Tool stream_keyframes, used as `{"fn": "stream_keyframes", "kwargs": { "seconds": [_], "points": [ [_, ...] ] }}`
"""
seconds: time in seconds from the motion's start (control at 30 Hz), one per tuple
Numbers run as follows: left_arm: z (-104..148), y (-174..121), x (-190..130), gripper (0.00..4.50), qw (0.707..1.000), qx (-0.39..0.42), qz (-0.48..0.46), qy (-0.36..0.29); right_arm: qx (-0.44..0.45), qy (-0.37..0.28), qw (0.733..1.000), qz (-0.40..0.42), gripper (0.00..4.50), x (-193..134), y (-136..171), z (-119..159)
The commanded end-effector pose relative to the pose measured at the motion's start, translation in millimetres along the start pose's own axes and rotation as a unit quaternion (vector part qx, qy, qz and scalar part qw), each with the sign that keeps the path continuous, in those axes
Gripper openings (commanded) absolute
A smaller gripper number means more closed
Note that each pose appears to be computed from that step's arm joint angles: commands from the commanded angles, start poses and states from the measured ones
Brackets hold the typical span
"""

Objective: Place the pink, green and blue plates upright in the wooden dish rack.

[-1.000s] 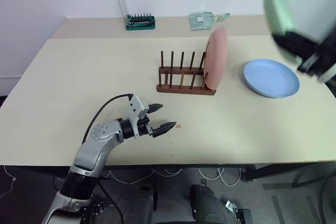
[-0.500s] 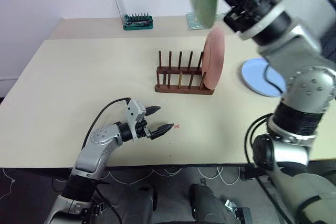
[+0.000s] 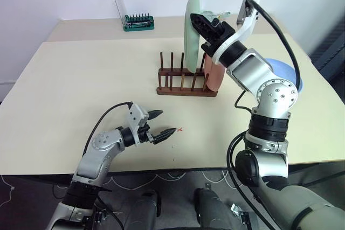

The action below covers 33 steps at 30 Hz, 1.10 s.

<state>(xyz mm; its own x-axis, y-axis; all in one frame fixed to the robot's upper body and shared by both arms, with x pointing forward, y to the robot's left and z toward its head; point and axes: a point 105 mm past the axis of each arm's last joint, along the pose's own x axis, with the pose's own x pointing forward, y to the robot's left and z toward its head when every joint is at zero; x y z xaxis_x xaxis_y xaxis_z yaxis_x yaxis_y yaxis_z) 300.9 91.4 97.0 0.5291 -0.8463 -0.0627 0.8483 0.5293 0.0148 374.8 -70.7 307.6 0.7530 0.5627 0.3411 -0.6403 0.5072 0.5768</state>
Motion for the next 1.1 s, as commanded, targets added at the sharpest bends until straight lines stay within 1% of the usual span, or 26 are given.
{"fn": "stream_keyframes", "kwargs": {
  "seconds": [0.03, 0.23, 0.4, 0.43, 0.5, 0.57, 0.6, 0.67, 0.7, 0.73, 0.93, 1.1],
  "points": [
    [16.9, -0.7, -3.9, 4.50, 1.000, 0.017, 0.002, -0.020, 0.015, -0.009, 1.000, -0.004, 0.07, 0.5, 1.8, 2.9],
    [27.8, -3.4, -3.2, 4.50, 1.000, 0.020, 0.001, -0.021, 0.045, 0.010, 0.998, -0.036, 0.07, 3.2, -12.0, -5.3],
    [31.9, -3.7, -2.6, 4.50, 1.000, 0.019, 0.003, -0.020, 0.062, 0.026, 0.996, -0.060, 0.07, 6.3, -22.7, -13.0],
    [33.1, -3.4, -2.3, 4.50, 1.000, 0.020, 0.005, -0.021, 0.064, 0.028, 0.996, -0.061, 0.34, 6.7, -23.6, -13.8],
    [34.3, -3.1, -1.7, 4.50, 1.000, 0.021, 0.006, -0.021, 0.065, 0.031, 0.995, -0.063, 1.03, 7.2, -24.6, -14.7],
    [34.4, -3.0, -1.2, 4.50, 1.000, 0.021, 0.007, -0.020, 0.063, 0.033, 0.995, -0.063, 1.91, 7.4, -24.5, -15.3],
    [33.9, -3.2, -0.8, 4.50, 1.000, 0.021, 0.006, -0.019, 0.057, 0.033, 0.996, -0.062, 2.51, 7.6, -23.2, -15.0],
    [33.2, -3.7, -0.4, 4.50, 1.000, 0.020, 0.006, -0.018, 0.046, 0.032, 0.997, -0.059, 3.45, 7.8, -20.8, -13.5],
    [33.3, -3.8, -0.2, 4.50, 1.000, 0.020, 0.006, -0.018, 0.038, 0.033, 0.997, -0.058, 4.03, 7.9, -19.7, -12.7],
    [33.3, -3.9, 0.0, 4.50, 1.000, 0.020, 0.006, -0.018, 0.033, 0.034, 0.997, -0.058, 4.45, 7.8, -19.4, -12.3],
    [36.6, -5.9, 1.0, 4.50, 1.000, 0.021, 0.002, -0.018, -0.084, 0.049, 0.995, -0.008, 4.45, 7.1, 10.6, 2.1],
    [38.5, -7.2, 1.6, 4.50, 1.000, 0.020, 0.001, -0.018, -0.128, 0.053, 0.990, 0.035, 4.45, 0.5, 34.1, 12.6]
  ]
}}
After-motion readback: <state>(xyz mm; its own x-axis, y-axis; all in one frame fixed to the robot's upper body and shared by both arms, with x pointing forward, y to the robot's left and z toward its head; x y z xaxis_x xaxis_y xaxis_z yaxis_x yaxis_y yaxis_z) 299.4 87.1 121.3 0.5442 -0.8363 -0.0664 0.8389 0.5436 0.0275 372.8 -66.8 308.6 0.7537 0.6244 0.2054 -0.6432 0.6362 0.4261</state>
